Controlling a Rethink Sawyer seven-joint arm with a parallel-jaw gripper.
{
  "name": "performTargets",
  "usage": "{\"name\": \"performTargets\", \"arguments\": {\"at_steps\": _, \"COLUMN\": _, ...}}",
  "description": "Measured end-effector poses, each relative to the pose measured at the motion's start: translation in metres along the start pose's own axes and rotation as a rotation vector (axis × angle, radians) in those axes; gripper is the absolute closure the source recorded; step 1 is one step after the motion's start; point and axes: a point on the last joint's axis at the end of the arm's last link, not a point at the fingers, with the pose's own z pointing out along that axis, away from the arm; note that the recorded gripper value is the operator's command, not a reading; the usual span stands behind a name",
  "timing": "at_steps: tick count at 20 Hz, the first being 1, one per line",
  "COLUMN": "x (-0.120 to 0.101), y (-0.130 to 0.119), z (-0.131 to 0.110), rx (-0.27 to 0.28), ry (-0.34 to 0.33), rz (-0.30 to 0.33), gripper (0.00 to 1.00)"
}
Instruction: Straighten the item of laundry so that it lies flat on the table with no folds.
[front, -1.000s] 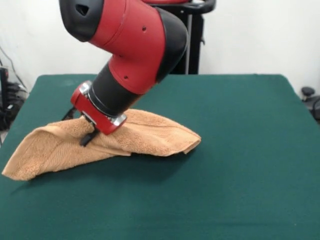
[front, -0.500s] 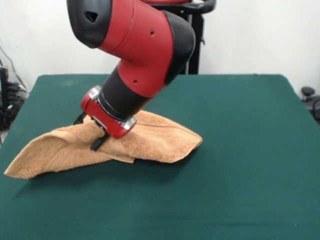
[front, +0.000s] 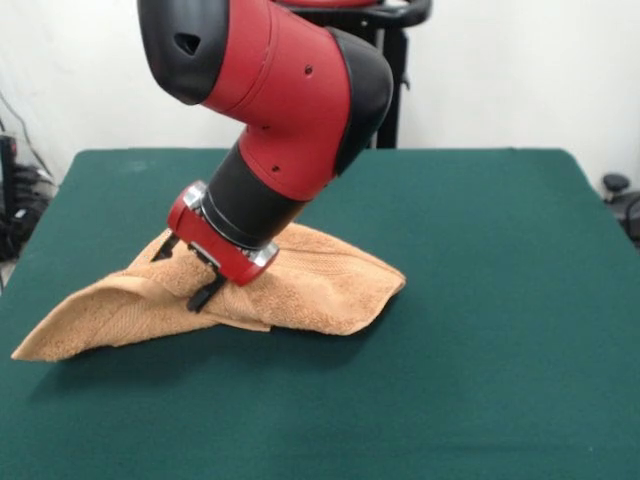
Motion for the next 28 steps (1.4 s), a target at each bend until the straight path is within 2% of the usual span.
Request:
{"name": "performTargets", "arguments": {"at_steps": 4, "x": -0.004, "y": 0.009, "z": 0.003, "rx": -0.054, "ry": -0.029, "rz": 0.004, "gripper": 0.00}}
{"name": "performTargets", "arguments": {"at_steps": 5, "x": -0.006, "y": 0.016, "z": 0.007, "rx": -0.096, "ry": -0.043, "rz": 0.010, "gripper": 0.00}}
{"name": "performTargets", "arguments": {"at_steps": 7, "x": -0.005, "y": 0.024, "z": 0.014, "rx": -0.132, "ry": -0.055, "rz": 0.011, "gripper": 0.00}}
{"name": "performTargets", "arguments": {"at_steps": 13, "x": -0.004, "y": 0.033, "z": 0.010, "rx": -0.148, "ry": -0.069, "rz": 0.002, "gripper": 0.00}}
{"name": "performTargets", "arguments": {"at_steps": 18, "x": -0.002, "y": 0.048, "z": 0.001, "rx": -0.183, "ry": -0.050, "rz": 0.022, "gripper": 0.00}}
{"name": "performTargets", "arguments": {"at_steps": 28, "x": -0.006, "y": 0.046, "z": 0.003, "rx": -0.211, "ry": -0.022, "rz": 0.062, "gripper": 0.00}}
